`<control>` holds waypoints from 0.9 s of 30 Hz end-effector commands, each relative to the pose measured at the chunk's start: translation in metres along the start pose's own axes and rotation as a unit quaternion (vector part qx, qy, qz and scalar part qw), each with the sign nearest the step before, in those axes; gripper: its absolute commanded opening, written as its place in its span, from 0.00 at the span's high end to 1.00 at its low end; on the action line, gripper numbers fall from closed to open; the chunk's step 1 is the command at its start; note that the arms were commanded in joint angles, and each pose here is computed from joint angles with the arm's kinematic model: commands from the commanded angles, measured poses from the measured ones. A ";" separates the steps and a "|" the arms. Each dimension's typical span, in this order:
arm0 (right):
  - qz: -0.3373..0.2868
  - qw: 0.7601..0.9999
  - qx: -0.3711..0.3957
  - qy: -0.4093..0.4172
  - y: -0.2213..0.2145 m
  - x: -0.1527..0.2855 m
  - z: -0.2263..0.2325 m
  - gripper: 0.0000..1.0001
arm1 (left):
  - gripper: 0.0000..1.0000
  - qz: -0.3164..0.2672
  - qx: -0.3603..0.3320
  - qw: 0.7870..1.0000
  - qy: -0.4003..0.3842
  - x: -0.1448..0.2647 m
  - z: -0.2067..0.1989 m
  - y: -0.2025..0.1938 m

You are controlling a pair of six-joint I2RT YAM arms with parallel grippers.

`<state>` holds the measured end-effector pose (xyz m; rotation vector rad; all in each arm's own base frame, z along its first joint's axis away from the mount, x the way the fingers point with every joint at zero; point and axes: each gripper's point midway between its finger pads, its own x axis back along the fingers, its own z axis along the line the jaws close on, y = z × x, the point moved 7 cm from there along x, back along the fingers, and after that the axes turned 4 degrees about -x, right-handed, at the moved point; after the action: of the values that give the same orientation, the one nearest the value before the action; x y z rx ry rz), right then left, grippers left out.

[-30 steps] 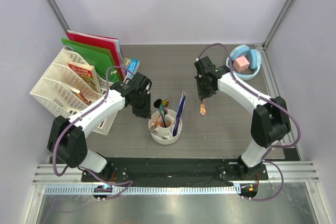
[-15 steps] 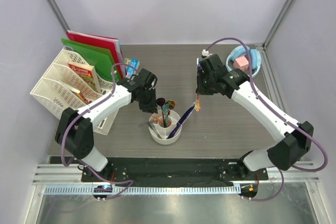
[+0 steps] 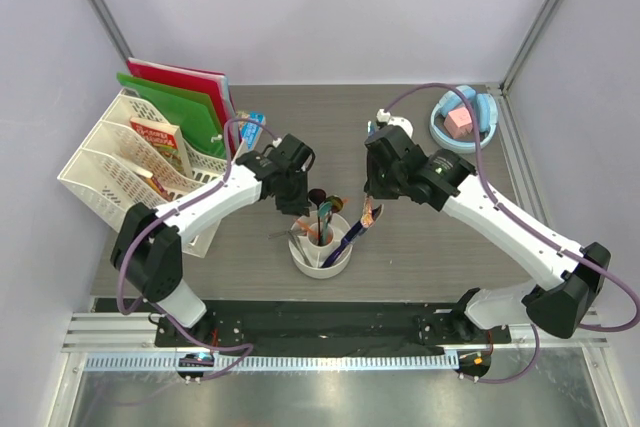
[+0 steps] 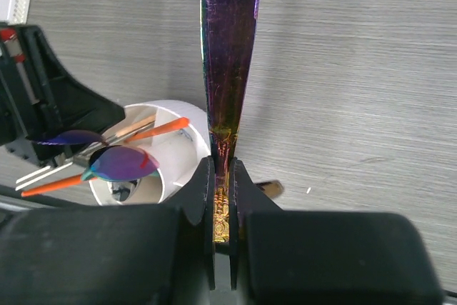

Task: Sort the eating utensils into containers
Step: Place the knife in the storage box.

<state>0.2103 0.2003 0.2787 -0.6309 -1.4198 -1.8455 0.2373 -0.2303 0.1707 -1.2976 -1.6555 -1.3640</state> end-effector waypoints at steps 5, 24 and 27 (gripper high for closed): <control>-0.040 0.999 -0.023 0.003 -0.002 0.007 0.004 0.99 | 0.81 -0.016 0.039 0.997 0.057 0.005 0.015 -0.010; -0.035 0.999 0.000 -0.009 -0.050 -0.040 0.037 0.99 | 0.83 0.005 0.029 0.999 0.046 0.007 -0.002 -0.038; -0.039 0.999 0.004 -0.016 -0.053 -0.044 0.040 0.99 | 0.84 0.000 0.030 0.999 0.043 0.012 -0.002 -0.042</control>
<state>0.1858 0.2452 0.2123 -0.6663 -1.4899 -1.7718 0.2103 -0.2333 0.1712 -1.1789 -1.6625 -1.3732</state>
